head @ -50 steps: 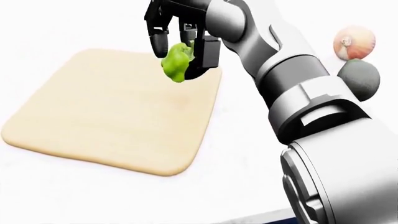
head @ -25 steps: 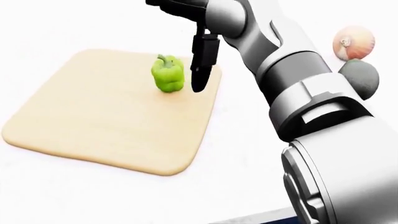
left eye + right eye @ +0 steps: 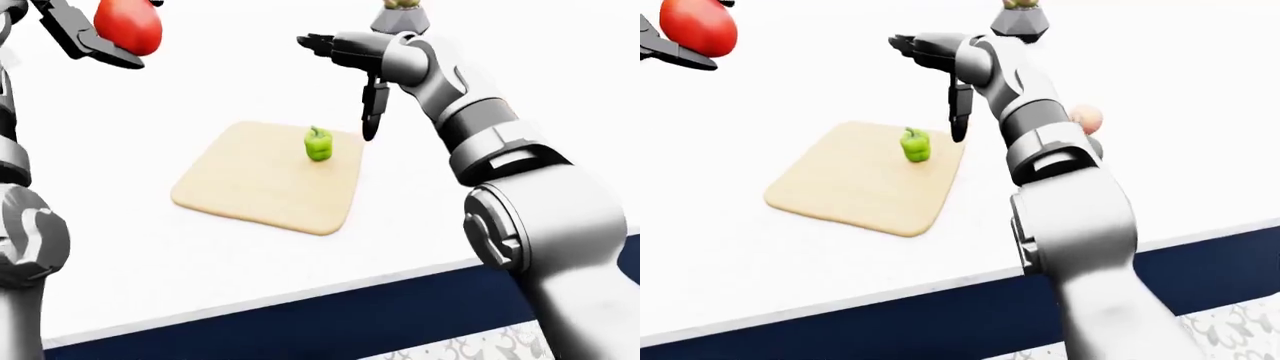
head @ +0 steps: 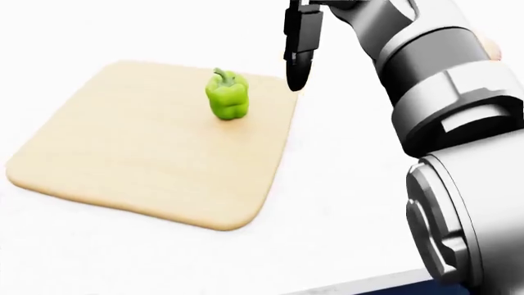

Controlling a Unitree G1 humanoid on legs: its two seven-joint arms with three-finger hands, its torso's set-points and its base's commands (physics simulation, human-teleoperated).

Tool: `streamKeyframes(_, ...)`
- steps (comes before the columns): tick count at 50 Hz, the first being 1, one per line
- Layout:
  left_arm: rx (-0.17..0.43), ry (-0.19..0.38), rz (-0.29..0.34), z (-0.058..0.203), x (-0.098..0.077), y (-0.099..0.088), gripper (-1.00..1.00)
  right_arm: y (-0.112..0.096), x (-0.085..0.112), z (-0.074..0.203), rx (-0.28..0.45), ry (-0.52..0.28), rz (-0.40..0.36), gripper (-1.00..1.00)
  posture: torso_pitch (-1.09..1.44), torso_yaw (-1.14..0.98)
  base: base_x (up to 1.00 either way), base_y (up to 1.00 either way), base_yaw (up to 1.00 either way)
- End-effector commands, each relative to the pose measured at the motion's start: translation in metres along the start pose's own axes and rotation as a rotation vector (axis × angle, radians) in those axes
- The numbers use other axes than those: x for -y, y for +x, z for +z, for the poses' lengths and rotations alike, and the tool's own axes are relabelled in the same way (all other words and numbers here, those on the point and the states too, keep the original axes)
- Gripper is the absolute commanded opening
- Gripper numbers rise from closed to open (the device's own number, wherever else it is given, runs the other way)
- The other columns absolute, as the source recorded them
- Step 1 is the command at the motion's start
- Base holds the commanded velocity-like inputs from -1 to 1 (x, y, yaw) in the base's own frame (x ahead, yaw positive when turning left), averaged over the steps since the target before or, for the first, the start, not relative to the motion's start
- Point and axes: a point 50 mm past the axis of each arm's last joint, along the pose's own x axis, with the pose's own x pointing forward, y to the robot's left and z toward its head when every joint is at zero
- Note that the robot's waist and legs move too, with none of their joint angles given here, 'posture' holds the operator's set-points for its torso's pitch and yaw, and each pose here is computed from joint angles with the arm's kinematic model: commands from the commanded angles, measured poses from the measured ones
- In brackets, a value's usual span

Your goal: Place the avocado, onion, tomato and bell pepper on the cutting board.

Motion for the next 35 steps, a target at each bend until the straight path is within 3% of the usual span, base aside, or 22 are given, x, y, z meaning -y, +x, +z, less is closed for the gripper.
streamKeyframes(1, 0.054, 0.006, 0.086, 0.018, -0.018, 0.003, -1.00, -0.011, 0.030, 0.006, 0.025, -0.049, -0.111, 1.00, 0.00, 0.00, 0.00, 0.00, 0.00)
streamKeyframes(12, 0.133, -0.037, 0.086, 0.052, -0.002, 0.028, -1.00, -0.039, 0.064, -0.013, -0.040, -0.078, -0.092, 1.00, 0.00, 0.00, 0.00, 0.00, 0.00)
streamKeyframes(29, 0.228, -0.090, 0.092, 0.089, 0.056, 0.059, -1.00, -0.076, 0.096, -0.035, -0.149, -0.108, -0.086, 1.00, 0.00, 0.00, 0.00, 0.00, 0.00)
streamKeyframes(35, 0.227, -0.087, 0.054, 0.093, 0.078, 0.064, -1.00, -0.086, 0.106, -0.038, -0.171, -0.117, -0.103, 1.00, 0.00, 0.00, 0.00, 0.00, 0.00)
